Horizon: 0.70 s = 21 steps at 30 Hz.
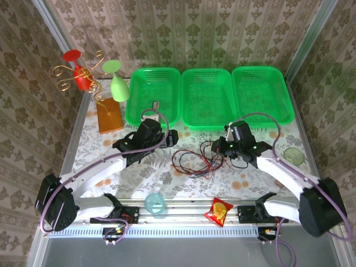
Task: Untangle the cables
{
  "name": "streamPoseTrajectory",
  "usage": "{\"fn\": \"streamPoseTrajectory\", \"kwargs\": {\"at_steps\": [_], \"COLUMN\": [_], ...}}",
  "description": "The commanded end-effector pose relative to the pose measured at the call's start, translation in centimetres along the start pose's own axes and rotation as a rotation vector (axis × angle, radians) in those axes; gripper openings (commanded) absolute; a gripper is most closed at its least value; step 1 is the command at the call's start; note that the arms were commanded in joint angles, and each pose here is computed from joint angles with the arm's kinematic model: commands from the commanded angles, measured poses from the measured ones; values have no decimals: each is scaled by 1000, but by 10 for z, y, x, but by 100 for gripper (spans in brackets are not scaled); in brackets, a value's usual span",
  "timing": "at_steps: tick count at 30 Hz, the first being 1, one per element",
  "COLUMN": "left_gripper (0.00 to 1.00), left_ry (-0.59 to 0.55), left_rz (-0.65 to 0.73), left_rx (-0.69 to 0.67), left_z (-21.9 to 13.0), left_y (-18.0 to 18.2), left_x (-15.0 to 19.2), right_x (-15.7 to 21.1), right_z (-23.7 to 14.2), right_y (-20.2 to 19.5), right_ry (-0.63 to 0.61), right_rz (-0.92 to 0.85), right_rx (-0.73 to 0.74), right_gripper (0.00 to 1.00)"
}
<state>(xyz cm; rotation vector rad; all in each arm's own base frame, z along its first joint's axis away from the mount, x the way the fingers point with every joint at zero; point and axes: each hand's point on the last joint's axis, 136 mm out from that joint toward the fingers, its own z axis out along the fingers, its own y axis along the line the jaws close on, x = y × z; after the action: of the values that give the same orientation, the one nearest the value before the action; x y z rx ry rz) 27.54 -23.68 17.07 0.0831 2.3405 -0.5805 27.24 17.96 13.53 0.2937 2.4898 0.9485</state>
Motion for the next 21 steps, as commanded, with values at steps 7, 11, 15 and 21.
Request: {"fn": "streamPoseTrajectory", "kwargs": {"at_steps": [7, 11, 15, 21], "left_gripper": [96, 96, 96, 91], "left_ry": [57, 72, 87, 32], "left_rz": [11, 41, 58, 265], "left_rx": [108, 142, 159, 381], "left_z": [1, 3, 3, -18], "left_y": [-35, -49, -56, -104], "left_x": [-8, -10, -10, -12], "right_x": [-41, -58, -71, -84], "right_z": [-75, -98, -118, -143], "right_y": [42, 63, 85, 96], "right_ry": [-236, -305, -375, -449], "right_rz": [-118, -145, -132, -114], "right_rx": [-12, -50, -131, -129], "right_gripper": [0, 0, 0, 0]}}
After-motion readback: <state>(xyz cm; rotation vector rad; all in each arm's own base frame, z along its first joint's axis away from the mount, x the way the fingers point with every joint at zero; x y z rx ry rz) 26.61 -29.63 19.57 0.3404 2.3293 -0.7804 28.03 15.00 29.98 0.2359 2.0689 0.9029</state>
